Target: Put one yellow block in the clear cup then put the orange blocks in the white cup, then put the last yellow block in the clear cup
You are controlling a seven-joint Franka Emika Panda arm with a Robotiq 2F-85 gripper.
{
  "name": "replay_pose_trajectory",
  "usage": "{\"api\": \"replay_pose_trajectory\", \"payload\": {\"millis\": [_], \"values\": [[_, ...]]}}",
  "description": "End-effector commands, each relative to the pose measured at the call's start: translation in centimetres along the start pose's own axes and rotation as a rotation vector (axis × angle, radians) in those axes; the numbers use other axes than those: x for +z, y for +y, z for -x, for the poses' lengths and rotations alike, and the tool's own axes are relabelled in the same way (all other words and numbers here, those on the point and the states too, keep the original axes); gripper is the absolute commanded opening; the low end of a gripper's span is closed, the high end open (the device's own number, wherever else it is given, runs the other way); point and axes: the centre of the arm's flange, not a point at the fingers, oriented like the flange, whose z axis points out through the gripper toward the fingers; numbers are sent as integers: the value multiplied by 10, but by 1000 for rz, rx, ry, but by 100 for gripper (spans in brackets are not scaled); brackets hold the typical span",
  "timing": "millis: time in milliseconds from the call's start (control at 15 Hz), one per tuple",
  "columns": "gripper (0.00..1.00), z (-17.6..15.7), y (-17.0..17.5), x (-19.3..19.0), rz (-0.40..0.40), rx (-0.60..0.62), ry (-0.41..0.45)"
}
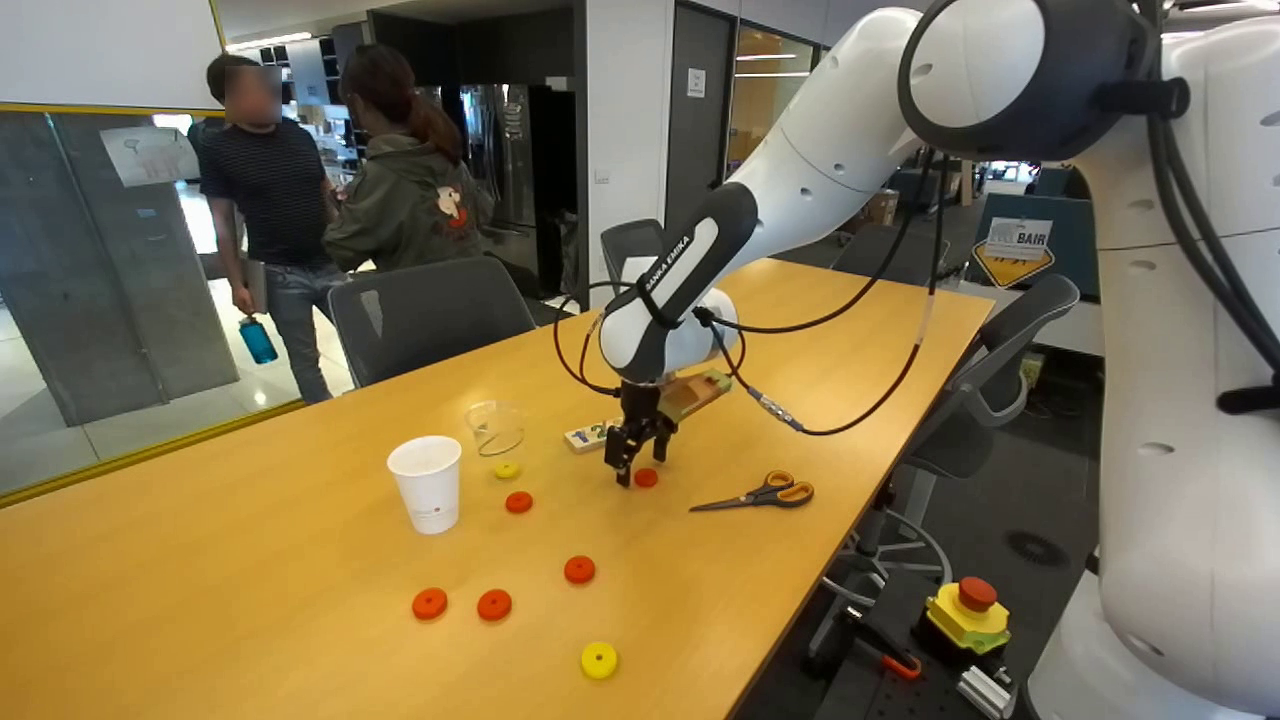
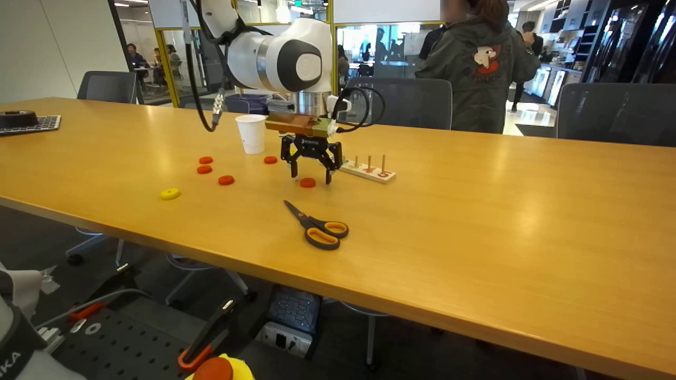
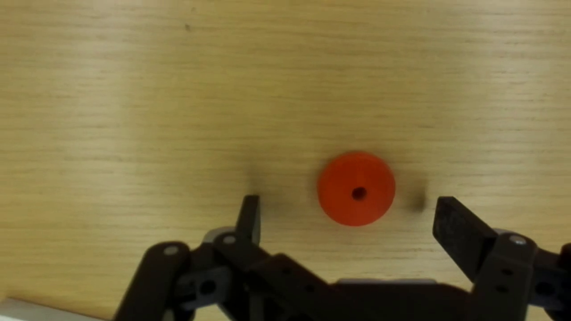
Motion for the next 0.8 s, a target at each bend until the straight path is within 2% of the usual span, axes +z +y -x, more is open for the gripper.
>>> {"api": "replay_pose_trajectory", "payload": {"millis": [0,333,400,467,533,733], "values": [[100,3,-1,-10,-10,0,-19],[100,5,-1,-8,-14,2,-22],[75,6,-1,-9,-13,2,-18],[74,6,-2,-9,-12,2,-17],[68,6,-2,-9,-11,3,-16],[42,8,-2,-15,-3,9,-13]]}}
